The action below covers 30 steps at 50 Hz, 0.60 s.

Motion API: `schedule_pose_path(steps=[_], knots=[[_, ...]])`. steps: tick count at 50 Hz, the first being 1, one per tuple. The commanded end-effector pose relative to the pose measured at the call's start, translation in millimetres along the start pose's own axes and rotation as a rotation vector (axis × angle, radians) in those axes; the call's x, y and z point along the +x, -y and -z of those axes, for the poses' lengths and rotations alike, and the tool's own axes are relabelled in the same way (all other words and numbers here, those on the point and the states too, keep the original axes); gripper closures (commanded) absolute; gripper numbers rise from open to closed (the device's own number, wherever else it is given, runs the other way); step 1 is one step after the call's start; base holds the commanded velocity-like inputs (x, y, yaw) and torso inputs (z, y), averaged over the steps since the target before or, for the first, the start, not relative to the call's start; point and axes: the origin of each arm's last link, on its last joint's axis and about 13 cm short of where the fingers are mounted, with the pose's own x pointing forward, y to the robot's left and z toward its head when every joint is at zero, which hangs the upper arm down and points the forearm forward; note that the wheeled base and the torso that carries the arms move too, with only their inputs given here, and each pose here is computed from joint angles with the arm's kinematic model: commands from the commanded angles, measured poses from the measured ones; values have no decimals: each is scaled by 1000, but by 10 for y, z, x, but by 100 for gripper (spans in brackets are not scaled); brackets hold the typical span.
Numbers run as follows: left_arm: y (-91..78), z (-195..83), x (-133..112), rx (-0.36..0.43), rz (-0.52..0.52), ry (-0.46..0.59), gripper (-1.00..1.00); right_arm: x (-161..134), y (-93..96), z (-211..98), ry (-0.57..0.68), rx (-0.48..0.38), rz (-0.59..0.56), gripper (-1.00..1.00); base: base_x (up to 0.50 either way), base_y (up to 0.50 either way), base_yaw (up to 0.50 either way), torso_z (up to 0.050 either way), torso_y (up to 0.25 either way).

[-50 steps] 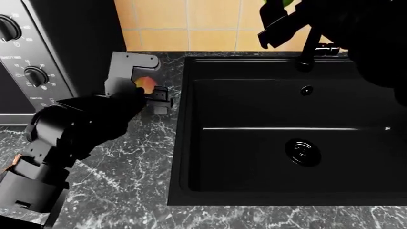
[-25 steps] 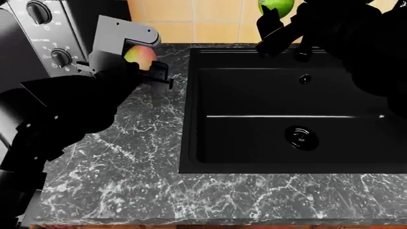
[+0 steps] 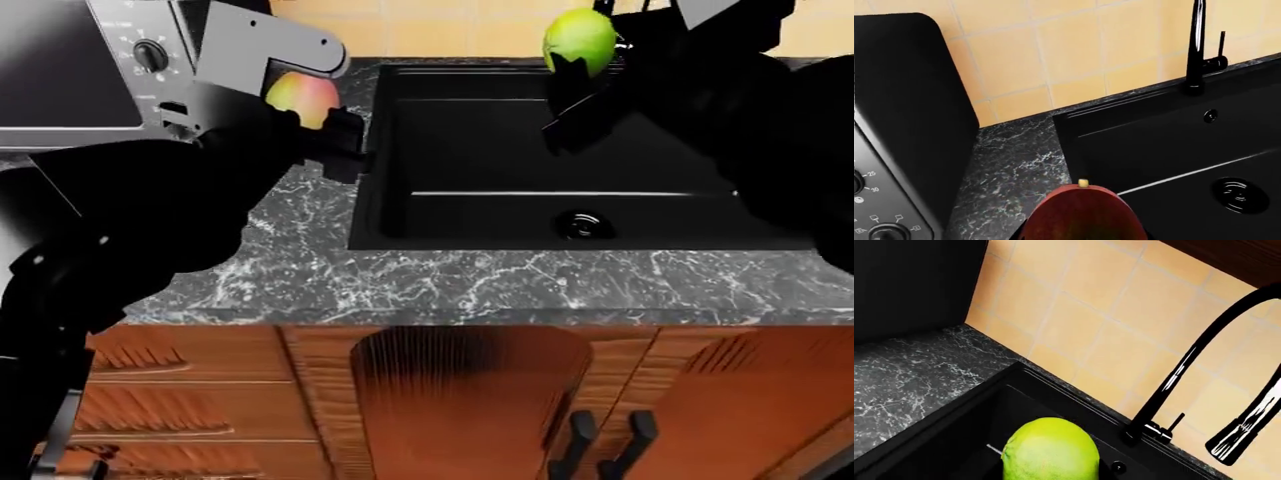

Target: Pick up the fruits and vegetables and place them in the sink. Turn on the sink faucet to wash them. Then turn the sink off and put them in the tray.

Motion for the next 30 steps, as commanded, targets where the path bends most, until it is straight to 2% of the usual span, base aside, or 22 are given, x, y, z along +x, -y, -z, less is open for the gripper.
schedule_pose_path(steps=[1, 16, 30], knots=[[23, -130, -9, 5, -4, 43, 100, -31, 67, 130, -37, 33, 8, 100, -285, -500, 0, 0, 0], [7, -184, 9, 12, -9, 53, 100, -10, 143, 160, -70, 34, 29, 100, -223, -500, 0, 0, 0], [-31, -232, 8, 44, -21, 34, 100, 58, 214, 95, -73, 9, 38, 100, 131, -497, 0, 1, 0]])
